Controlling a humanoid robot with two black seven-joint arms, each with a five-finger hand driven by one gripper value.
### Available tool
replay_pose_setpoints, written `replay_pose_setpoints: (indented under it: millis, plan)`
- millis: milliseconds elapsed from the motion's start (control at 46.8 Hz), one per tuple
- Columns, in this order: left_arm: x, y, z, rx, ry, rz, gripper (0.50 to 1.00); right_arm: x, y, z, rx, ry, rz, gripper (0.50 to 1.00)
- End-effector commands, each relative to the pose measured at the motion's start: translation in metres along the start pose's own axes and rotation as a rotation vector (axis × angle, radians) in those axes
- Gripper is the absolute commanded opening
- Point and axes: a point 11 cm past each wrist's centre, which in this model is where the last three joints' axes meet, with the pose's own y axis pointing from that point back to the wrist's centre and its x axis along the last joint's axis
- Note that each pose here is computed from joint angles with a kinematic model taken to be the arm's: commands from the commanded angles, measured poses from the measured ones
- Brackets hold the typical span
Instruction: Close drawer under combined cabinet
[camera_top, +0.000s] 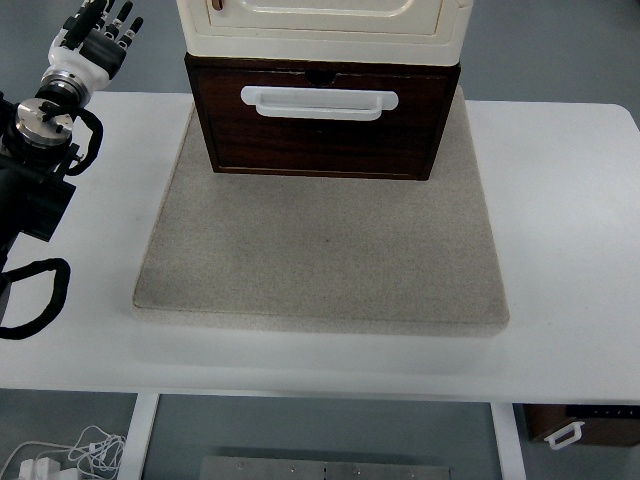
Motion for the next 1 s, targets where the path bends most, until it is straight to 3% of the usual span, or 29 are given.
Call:
replay_pose_setpoints:
  millis: [0,984]
  plan:
    - [0.002,0.001,-0.003,0.005,0.001,0.004,1.0,0.0,0.0,0.0,0.001,0.0,-0.001,0.952]
    - [-0.008,-0.001,-0.027,0.016,0.0,0.007,1.0,-0.002,0.0,-0.001,0.002,-0.005,-0.011,0.952]
